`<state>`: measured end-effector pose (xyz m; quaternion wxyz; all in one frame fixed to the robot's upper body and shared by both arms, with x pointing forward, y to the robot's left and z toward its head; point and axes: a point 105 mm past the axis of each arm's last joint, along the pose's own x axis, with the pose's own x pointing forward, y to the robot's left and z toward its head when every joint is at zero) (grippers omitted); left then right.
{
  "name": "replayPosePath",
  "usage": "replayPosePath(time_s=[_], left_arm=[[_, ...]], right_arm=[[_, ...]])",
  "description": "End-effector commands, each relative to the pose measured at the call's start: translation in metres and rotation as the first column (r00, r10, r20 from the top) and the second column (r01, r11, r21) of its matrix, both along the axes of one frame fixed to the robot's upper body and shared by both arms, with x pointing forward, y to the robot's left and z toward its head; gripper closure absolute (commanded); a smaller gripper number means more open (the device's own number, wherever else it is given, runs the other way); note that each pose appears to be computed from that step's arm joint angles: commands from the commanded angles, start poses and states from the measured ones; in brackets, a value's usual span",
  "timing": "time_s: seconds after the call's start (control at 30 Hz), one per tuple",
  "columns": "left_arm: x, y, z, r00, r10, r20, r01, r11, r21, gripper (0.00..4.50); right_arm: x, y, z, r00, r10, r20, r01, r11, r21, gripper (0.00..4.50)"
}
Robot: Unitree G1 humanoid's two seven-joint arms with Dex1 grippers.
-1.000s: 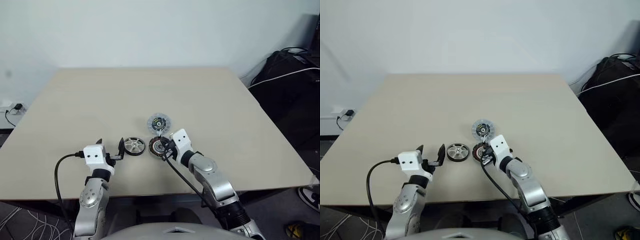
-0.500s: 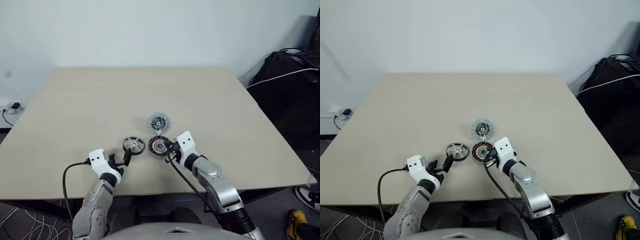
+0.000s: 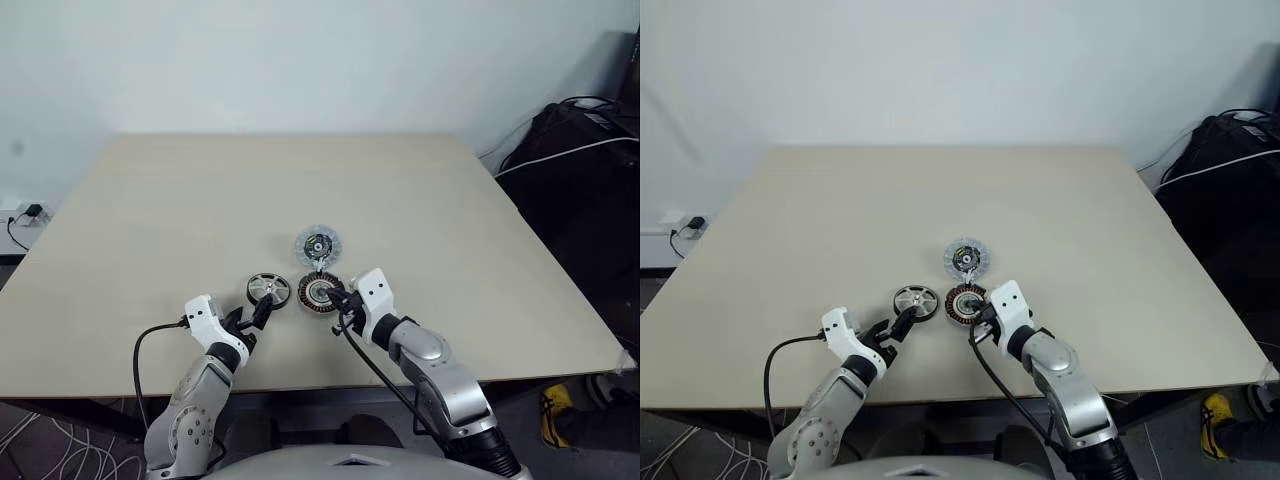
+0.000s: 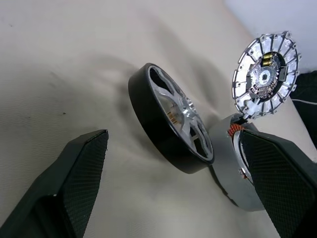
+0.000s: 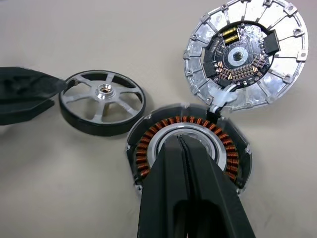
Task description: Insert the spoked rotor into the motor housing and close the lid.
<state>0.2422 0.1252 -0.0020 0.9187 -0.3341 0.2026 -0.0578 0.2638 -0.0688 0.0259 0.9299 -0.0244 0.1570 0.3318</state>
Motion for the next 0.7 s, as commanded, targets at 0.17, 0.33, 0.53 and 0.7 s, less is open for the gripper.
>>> replayPosePath(time_s=[0.17, 0.33, 0.53, 0.7], left_arm=[[0.010, -0.008, 0.008, 1.000, 0.020, 0.018, -0.017, 0.992, -0.126, 0.18], [0.012, -0.011, 0.004, 1.000, 0.017, -0.001, -0.017, 0.984, -0.177, 1.57], [0.014, -0.014, -0.004, 0.999, 0.020, -0.036, -0.028, 0.975, -0.220, 3.55], [0.016, -0.015, -0.003, 0.999, 0.039, -0.033, -0.047, 0.965, -0.258, 4.05]], right_arm=[[-0.002, -0.002, 0.017, 0.999, 0.009, 0.053, -0.011, 0.999, 0.031, 4.49], [-0.012, -0.004, 0.015, 0.998, 0.051, 0.028, -0.052, 0.998, 0.036, 4.50], [-0.013, -0.007, 0.017, 0.998, 0.048, 0.031, -0.049, 0.998, 0.032, 4.50], [-0.014, -0.009, 0.018, 0.999, 0.041, 0.033, -0.042, 0.999, 0.032, 4.50]])
